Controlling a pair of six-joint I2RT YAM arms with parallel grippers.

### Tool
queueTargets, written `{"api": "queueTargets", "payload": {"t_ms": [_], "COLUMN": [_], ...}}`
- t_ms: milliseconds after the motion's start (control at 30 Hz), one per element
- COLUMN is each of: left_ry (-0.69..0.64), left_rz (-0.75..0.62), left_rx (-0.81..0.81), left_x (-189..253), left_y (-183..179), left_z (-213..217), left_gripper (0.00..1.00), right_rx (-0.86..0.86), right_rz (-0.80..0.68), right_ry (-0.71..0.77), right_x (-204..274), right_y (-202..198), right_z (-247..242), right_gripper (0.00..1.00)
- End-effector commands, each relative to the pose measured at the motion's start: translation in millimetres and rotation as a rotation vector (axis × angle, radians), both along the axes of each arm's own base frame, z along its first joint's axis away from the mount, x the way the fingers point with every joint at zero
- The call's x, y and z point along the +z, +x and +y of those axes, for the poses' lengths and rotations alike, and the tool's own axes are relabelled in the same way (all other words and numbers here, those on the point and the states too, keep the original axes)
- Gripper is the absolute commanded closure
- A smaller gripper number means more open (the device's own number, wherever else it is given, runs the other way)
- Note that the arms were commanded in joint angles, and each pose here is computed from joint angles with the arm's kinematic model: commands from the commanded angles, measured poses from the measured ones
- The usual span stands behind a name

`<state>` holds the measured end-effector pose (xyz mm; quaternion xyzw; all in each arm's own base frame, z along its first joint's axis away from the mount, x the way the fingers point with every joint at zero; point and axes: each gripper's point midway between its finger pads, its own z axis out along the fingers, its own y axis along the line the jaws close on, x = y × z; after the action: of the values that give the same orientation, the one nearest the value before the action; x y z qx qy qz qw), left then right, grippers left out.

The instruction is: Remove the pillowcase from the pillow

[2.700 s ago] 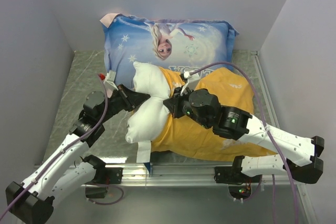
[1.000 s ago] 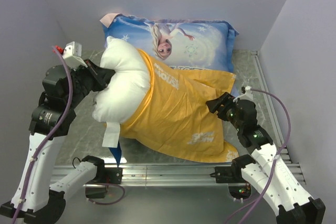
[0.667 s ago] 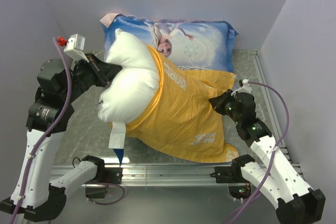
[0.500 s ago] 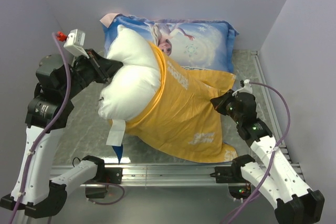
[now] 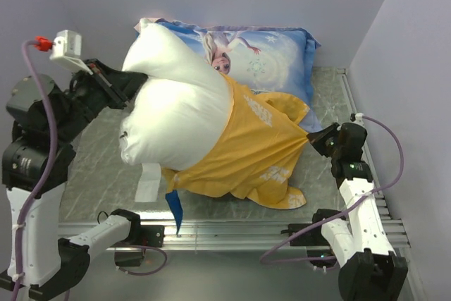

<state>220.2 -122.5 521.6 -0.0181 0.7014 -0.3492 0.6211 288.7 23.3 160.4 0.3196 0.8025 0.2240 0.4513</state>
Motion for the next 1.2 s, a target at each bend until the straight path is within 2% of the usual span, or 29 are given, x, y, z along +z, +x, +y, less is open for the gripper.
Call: {"api": "queueTargets", "payload": {"t_ms": [0,300,500,733,967,1067,1133,1167], "left_ry": [-0.191,-0.229,-0.246,-0.226,-0.168,-0.108,-0.086,-0.055], "left_rz": [-0.475,-0.519,-0.500,-0.465,-0.323,-0.187,-0.130,-0.062], "left_rx": [0.170,0.256,0.345,0.390,0.432,0.385,0.363,0.366], "left_x": [145,172,165,157,91,31,4,-26], "left_y": [-60,-71,-64,-61,-41,-13,-4,6], "left_z": [48,68,83,92,90,66,56,50], "left_gripper": [0.99,0.99,0.99,0.99,0.99,0.99,0.99,0.99], "right_rx": [-0.119,-0.250,-0.324,-0.441,-0.461,-0.417,-0.427,-0.375], "right_rz": [-0.007,-0.006,-0.014,0.005,-0.014,-0.056,-0.057,-0.065], "right_ry": [-0.067,-0.038,0.009,-0.062,-0.074,-0.104,-0.191,-0.217], "right_x": [9,25,32,48,65,81,96,100], "right_y": [5,4,5,5,9,14,11,15], "right_z": [-35,-84,-110,-142,-147,-131,-127,-110], "right_gripper": [1.00,1.00,1.00,1.00,1.00,1.00,1.00,1.00]}}
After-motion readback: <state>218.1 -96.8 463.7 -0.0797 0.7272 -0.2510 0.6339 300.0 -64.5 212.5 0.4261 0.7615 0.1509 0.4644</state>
